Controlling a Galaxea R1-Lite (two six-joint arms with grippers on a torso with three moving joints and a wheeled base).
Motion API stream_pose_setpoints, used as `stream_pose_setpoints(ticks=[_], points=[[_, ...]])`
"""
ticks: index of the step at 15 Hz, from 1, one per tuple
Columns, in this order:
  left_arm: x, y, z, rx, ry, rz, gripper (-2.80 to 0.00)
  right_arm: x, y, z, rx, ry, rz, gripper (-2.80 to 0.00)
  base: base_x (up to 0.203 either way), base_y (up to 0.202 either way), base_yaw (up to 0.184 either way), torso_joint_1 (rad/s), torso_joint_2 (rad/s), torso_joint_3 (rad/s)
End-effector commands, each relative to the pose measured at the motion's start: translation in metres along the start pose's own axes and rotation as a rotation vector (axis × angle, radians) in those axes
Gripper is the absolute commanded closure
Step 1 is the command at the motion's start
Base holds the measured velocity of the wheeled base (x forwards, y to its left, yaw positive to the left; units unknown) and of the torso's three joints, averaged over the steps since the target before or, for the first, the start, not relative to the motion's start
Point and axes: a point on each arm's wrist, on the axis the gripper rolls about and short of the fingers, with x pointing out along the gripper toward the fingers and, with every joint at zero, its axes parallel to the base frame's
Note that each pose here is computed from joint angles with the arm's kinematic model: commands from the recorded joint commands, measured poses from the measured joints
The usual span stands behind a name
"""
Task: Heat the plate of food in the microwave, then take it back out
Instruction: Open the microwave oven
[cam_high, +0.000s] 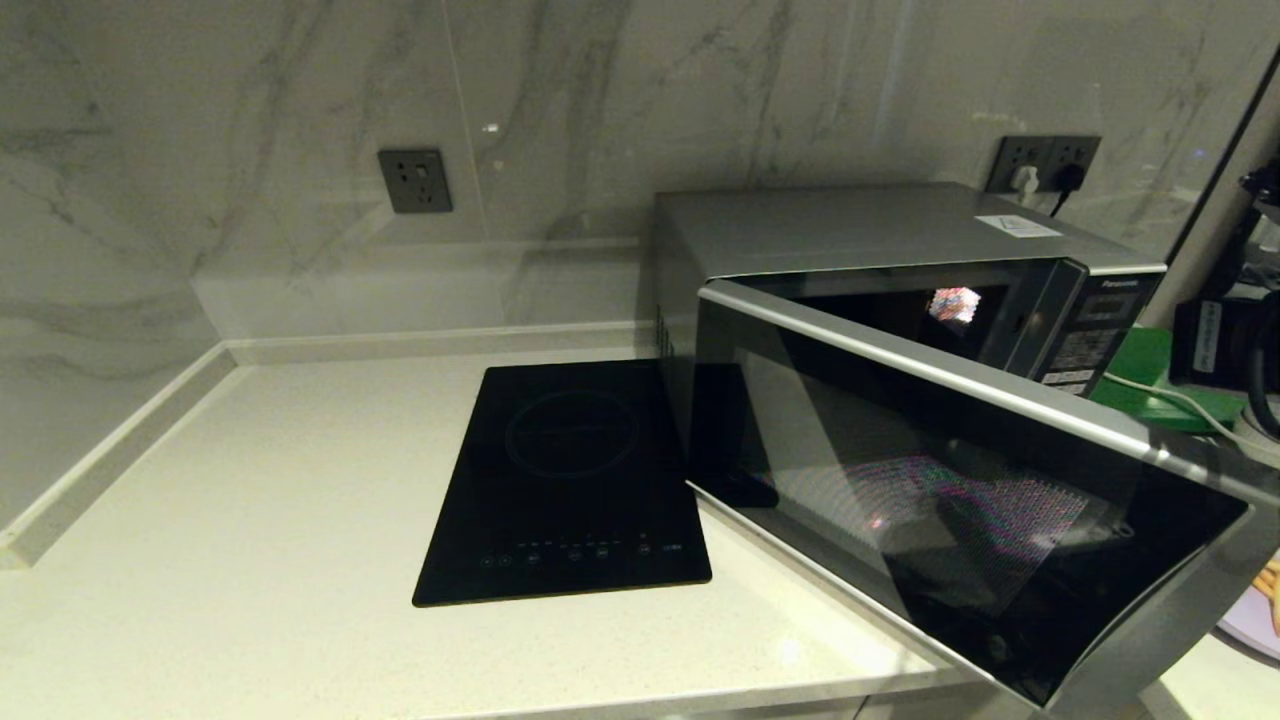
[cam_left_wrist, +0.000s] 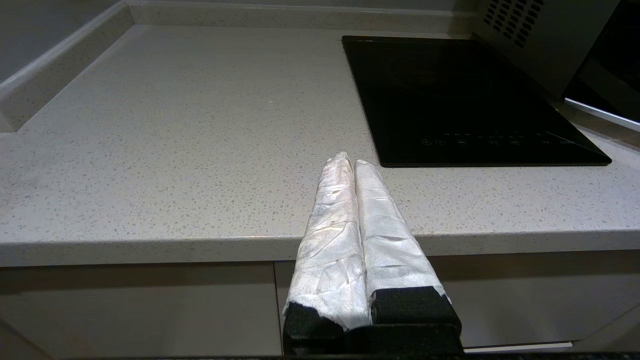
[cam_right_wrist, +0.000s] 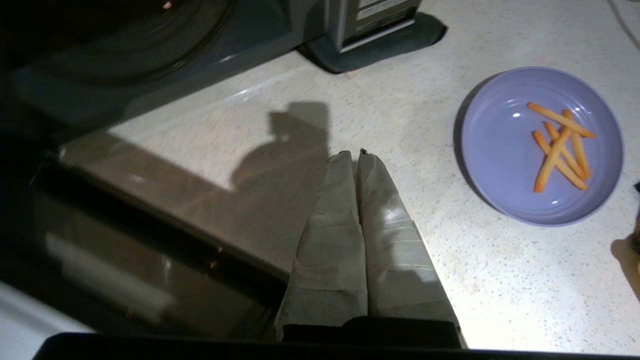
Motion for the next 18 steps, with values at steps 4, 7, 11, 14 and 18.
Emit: stream_pose_setpoints(ticks=[4,7,11,14,18], points=[[0.0,0.0,0.0,-0.001,0.0,0.001,0.0,-0.045,-0.007,-0.028,-0.054,0.003,0.134,0.0,0.0,0.0,0.0,0.0,0.0,0.0],[0.0,0.0,0.0,-0.001,0.0,0.001,0.0,-0.064,-0.012,-0.044,-0.084,0.021,0.201,0.0,0.0,0.0,0.0,0.0,0.0,0.0],[0.0,0.0,0.0,-0.001,0.0,0.001,0.0,-0.081,-0.014,-0.06,-0.1,0.068,0.269,0.0,0.0,0.0,0.0,0.0,0.0,0.0],[0.0,0.0,0.0,-0.001,0.0,0.001,0.0,-0.097,-0.019,-0.07,-0.138,0.102,0.376,0.0,0.0,0.0,0.0,0.0,0.0,0.0],[0.0,0.0,0.0,-0.001,0.0,0.001,0.0,-0.115,-0.013,-0.083,-0.18,0.17,0.547,0.0,0.0,0.0,0.0,0.0,0.0,0.0]])
